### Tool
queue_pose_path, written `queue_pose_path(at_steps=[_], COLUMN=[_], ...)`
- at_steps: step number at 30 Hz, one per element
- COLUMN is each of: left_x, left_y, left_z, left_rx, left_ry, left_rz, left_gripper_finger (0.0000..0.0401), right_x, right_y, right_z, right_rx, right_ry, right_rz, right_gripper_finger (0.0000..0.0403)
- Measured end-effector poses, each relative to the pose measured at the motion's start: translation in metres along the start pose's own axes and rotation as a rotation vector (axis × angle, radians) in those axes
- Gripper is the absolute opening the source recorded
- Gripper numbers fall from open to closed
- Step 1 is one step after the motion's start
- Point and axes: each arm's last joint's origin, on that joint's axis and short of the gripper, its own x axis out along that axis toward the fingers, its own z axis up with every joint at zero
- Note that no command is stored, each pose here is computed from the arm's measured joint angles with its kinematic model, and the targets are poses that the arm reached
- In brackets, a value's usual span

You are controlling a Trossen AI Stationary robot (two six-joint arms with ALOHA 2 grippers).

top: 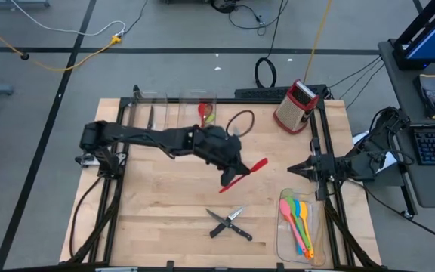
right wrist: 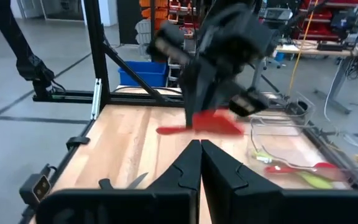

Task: Pick & Place Kitchen Items
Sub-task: Put the red spatula into the bottom transparent bin

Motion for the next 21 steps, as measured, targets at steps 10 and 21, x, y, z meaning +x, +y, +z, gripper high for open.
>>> queue_pose_path(at_steps=[10,21], left_x=[-0.013,-0.026], left_y=[-0.016,-0.030], left_z=[0.032,0.053], left_rx=[0.011,0.053], left_ry=[-0.239,-0.498], left_rz=[-0.251,-0.374], left_gripper_finger=[0.0003,0.0006], right_x=[0.003,0.029], right_y=[0.002,0.027], right_z=[-0.001,0.009], right_rx=[0.119,0.054], right_ry=[0.011,-0.088], right_rz=[0.001,0.015], right_gripper_finger=[0.0004,0.0005])
